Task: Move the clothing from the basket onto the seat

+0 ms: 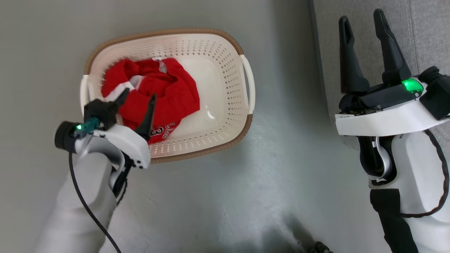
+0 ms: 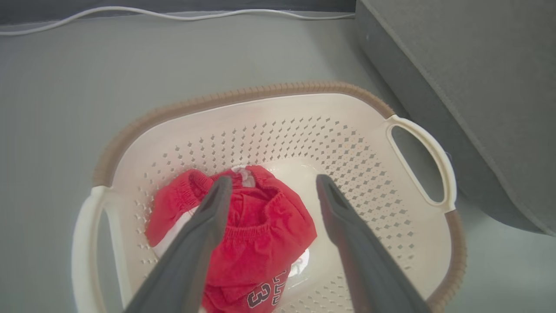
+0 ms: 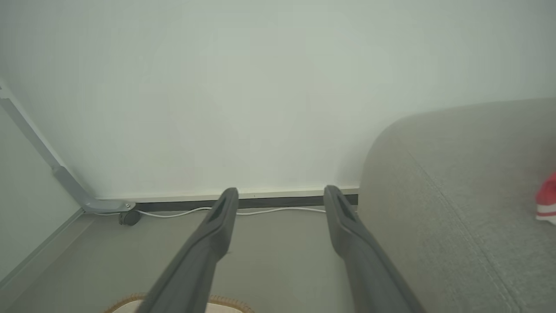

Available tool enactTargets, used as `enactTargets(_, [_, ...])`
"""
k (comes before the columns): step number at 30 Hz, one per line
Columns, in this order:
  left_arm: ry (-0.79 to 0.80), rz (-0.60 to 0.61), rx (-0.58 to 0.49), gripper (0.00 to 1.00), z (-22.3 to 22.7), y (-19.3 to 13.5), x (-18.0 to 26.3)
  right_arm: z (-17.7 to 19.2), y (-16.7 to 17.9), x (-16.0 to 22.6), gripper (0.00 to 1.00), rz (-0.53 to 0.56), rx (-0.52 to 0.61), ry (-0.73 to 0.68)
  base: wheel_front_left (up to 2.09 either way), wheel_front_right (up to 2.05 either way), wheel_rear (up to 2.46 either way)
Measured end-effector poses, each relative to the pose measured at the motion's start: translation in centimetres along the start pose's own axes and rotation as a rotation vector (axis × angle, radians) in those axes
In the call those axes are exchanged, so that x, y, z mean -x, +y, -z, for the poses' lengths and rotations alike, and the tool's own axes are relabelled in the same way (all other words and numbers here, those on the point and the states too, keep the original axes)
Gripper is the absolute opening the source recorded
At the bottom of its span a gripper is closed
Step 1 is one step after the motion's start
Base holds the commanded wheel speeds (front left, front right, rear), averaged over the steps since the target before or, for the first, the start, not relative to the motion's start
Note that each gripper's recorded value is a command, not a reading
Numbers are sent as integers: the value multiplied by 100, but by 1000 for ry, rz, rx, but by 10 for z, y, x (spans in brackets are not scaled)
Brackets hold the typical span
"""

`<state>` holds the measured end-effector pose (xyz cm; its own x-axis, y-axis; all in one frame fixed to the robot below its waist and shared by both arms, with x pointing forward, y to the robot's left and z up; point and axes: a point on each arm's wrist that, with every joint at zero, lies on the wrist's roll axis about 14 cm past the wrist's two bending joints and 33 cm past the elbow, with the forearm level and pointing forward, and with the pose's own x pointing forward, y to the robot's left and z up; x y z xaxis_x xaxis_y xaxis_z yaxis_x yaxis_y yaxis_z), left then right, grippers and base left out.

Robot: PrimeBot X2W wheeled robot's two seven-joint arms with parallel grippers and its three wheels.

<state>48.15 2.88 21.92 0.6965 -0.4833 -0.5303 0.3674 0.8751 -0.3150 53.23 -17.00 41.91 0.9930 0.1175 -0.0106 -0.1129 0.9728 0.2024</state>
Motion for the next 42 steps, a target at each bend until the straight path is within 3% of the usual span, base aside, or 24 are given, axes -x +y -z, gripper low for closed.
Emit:
enactTargets(17, [230, 70, -227, 100, 45, 14, -65, 45, -20, 0, 100, 38, -18, 87, 0, 0, 0])
enactTargets(30, [418, 140, -618, 100, 75, 9, -82, 57, -32, 6, 100, 76, -55, 116, 0, 0, 0])
enactTargets(42, [513, 158, -788, 100, 100, 13, -97, 63, -45, 13, 100, 111, -63, 135, 0, 0, 0])
